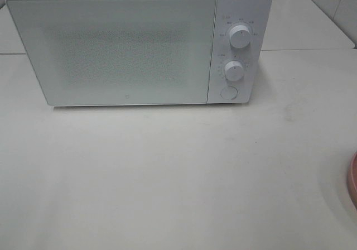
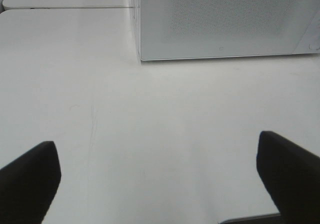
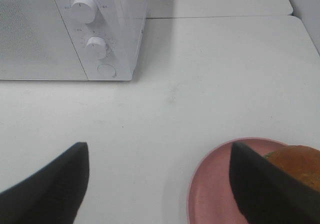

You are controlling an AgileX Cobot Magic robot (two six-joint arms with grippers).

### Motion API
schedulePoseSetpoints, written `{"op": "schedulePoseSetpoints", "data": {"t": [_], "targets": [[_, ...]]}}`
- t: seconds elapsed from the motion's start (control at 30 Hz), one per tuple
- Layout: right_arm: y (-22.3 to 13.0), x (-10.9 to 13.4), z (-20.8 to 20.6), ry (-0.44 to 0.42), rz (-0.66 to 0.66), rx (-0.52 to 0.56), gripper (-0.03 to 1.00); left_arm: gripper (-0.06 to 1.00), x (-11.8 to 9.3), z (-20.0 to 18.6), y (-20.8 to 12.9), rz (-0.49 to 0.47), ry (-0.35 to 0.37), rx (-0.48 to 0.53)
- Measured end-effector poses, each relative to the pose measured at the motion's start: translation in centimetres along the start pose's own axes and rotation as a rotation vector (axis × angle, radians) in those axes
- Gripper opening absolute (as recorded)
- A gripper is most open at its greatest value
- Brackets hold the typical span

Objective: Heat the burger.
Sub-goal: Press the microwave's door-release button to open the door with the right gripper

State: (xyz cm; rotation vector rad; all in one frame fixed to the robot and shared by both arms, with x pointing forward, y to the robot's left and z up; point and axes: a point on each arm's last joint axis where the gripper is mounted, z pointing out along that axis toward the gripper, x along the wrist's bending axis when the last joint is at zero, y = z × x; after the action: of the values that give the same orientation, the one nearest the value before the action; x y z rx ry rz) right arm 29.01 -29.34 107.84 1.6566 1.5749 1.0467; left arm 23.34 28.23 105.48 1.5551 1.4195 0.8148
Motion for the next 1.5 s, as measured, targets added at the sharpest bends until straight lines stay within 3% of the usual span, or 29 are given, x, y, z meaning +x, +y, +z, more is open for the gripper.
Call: {"op": "schedulePoseSetpoints", "data": {"t": [1.13, 1.5], "targets": [[0.6, 0.0, 12.0, 0.004, 0.004, -0.056, 0.75, 0.99, 0.0, 0.0, 0.0, 0.000, 0.000, 0.000], [1.0, 0.0, 16.5, 0.011, 0.004, -0.123, 0.75, 0.99, 0.0, 0.0, 0.0, 0.000, 0.000, 0.000]]}}
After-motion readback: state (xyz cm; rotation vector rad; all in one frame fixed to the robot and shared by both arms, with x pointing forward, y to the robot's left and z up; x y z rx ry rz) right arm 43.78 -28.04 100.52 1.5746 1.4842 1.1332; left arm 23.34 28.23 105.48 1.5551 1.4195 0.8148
